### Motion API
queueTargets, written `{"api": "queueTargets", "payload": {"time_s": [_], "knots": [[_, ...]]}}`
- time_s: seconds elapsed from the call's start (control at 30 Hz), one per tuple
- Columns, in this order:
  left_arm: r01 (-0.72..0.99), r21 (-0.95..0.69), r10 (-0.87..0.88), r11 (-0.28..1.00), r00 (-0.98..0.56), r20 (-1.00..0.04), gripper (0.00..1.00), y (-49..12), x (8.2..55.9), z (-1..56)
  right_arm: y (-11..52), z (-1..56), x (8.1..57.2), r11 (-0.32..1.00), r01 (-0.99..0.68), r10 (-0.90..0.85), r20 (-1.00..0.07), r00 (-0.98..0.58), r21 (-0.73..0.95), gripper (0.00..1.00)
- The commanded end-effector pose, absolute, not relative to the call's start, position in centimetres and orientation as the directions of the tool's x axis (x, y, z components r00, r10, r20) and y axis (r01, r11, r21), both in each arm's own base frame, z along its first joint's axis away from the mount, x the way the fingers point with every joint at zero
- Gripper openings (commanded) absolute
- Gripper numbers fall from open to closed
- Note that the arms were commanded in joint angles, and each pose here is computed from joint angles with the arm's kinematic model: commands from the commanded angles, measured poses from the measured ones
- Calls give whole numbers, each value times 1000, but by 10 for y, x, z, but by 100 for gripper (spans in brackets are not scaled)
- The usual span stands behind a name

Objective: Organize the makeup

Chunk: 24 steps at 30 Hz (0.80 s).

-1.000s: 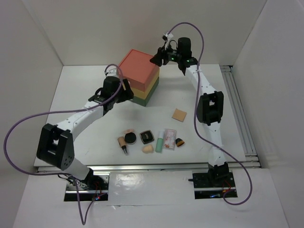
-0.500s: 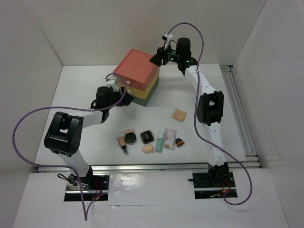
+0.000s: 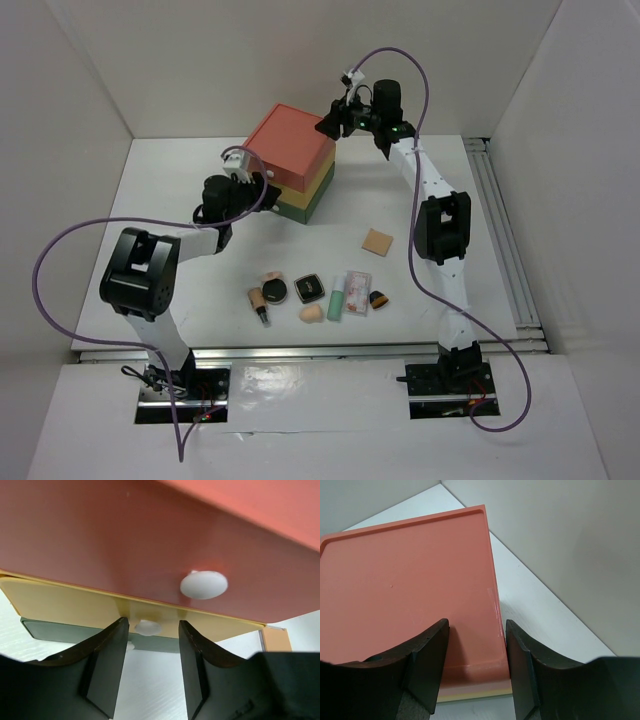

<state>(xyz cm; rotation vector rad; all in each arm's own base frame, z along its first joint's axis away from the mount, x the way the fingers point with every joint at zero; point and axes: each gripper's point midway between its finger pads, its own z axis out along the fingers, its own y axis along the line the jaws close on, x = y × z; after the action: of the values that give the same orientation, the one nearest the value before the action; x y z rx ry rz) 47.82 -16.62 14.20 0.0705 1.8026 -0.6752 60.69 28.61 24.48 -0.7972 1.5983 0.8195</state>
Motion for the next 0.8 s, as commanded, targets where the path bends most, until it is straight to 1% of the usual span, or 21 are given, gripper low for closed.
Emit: {"api": "queueTargets", "payload": {"time_s": [0.0, 0.1, 0.23, 0.33, 0.37, 0.43, 0.57, 0.7, 0.77], "knots": [[430, -366, -269, 826, -270, -925, 56, -170, 490, 163, 296, 261, 592, 509, -857, -77, -988, -135, 77, 56], [417, -367, -268, 831, -277, -923, 55, -169, 492, 158, 295, 261, 594, 517, -853, -78, -988, -135, 76, 56], [418, -367, -268, 831, -277, -923, 49, -169, 493, 160, 295, 261, 594, 517, -853, -78, -988, -135, 76, 56], [419, -366, -269, 831, -274, -923, 32, -169, 492, 165, 295, 261, 594, 517, -853, -78, -988, -135, 76, 56], [428, -352, -263, 833, -253, -931, 30, -168, 491, 174, 295, 261, 594, 517, -853, -78, -988, -135, 76, 56], [412, -354, -263, 840, -262, -929, 26, -165, 485, 171, 295, 261, 594, 517, -853, -78, -988, -135, 76, 56], [376, -354, -246, 856, -305, -920, 23, -156, 463, 157, 289, 264, 597, 532, -844, -74, -989, -127, 68, 55], [297, -352, -242, 888, -350, -905, 23, -139, 437, 143, 288, 259, 598, 540, -838, -77, -987, -137, 74, 55], [265, -363, -240, 893, -401, -884, 23, -134, 418, 129, 287, 264, 597, 540, -839, -75, -989, -129, 68, 55]]}}
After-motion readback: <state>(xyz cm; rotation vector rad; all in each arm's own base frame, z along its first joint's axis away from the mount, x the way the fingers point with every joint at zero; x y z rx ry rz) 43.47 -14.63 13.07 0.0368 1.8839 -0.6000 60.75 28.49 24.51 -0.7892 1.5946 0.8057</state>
